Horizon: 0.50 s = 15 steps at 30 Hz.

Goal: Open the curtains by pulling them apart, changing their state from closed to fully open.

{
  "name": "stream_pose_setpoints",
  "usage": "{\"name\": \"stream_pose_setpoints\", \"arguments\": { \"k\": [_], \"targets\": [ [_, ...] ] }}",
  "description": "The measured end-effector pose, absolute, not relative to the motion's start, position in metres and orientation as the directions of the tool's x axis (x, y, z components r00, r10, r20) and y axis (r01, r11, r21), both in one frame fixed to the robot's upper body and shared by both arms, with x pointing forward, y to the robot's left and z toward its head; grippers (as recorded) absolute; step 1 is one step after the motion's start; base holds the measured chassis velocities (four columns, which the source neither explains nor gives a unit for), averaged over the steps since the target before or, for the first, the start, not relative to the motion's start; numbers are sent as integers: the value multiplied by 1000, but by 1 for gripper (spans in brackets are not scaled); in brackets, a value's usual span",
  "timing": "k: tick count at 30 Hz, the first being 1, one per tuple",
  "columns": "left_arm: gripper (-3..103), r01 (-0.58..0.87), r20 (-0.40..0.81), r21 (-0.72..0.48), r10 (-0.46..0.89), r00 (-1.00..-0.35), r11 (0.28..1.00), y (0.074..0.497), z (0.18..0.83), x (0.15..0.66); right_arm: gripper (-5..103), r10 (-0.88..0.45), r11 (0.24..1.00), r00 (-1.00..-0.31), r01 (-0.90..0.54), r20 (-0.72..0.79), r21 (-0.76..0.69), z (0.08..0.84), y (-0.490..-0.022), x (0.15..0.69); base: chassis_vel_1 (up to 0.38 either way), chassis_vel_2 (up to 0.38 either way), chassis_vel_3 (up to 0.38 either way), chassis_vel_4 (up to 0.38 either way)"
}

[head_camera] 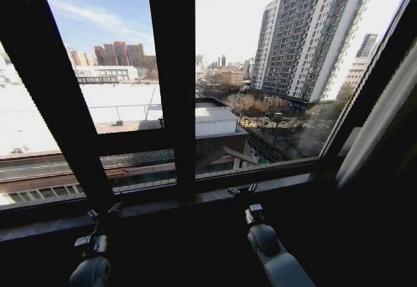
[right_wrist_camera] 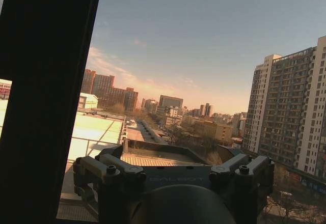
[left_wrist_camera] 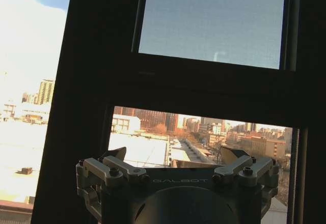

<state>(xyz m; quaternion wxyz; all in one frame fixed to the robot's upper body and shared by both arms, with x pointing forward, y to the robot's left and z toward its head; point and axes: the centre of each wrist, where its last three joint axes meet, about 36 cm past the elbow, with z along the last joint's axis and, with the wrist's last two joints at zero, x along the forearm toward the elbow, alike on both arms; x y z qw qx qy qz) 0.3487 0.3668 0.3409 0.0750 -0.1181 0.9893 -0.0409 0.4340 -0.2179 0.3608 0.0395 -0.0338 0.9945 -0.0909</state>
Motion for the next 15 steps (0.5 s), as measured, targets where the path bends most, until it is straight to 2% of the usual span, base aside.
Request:
{"name": "stream_pose_setpoints", "arguments": {
  "k": [8,15],
  "targets": [
    [100,-227,-139,-99,-239,-961,969,367,341,349,100,-74,981,-995,-59,-72,-184,361,-218,434,-70,-87,68,78],
    [100,-227,-139,-99,-240,-961,969,367,341,349,100,-74,981,-995,-60,-73,-183,361,-218,434,0,0,0,0]
  ]
}}
